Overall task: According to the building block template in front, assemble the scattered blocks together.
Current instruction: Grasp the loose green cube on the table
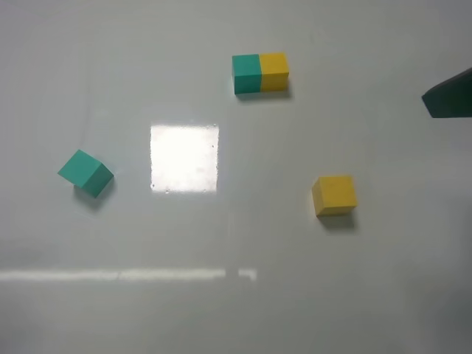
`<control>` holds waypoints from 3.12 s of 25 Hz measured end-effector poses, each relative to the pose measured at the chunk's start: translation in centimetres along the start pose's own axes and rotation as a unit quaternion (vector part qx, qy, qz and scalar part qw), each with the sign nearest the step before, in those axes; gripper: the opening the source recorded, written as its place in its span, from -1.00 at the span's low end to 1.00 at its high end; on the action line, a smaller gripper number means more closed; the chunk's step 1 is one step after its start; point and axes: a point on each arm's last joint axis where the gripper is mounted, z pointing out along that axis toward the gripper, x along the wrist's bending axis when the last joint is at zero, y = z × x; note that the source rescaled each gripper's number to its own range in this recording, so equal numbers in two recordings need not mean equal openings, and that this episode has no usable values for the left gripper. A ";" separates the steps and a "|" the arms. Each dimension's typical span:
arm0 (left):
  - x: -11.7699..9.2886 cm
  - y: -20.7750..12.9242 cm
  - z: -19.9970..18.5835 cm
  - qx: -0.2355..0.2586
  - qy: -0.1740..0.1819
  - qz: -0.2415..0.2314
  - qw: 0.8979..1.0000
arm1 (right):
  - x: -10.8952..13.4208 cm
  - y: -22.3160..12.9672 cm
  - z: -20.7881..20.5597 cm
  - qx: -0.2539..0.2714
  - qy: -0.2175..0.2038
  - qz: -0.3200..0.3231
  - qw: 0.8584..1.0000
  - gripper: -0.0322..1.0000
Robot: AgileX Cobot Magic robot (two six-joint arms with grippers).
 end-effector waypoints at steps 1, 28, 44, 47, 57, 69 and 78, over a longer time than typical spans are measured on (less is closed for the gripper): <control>0.0 0.0 0.0 0.000 0.000 0.000 1.000 | 0.5 0.7 0.9 0.003 0.008 -0.009 1.000 1.00; 0.0 0.0 0.0 0.000 0.000 0.000 1.000 | 23.7 14.5 14.9 -0.056 0.108 -0.102 0.987 1.00; 0.0 0.0 0.0 0.000 0.000 0.001 1.000 | 28.5 14.0 19.6 -0.100 0.132 -0.111 0.980 1.00; 0.0 0.0 0.0 0.000 0.000 0.001 1.000 | 28.7 13.6 20.3 -0.091 0.126 -0.118 0.981 1.00; 0.0 0.0 0.0 0.000 0.000 0.001 1.000 | 27.6 12.6 23.4 -0.057 0.102 -0.118 0.986 1.00; 0.0 0.0 0.0 0.000 0.000 0.001 1.000 | 28.0 11.7 24.9 -0.039 0.097 -0.137 0.985 0.99; 0.0 0.0 0.0 0.000 0.000 0.001 1.000 | 27.9 11.5 25.3 -0.034 0.095 -0.145 0.984 -0.33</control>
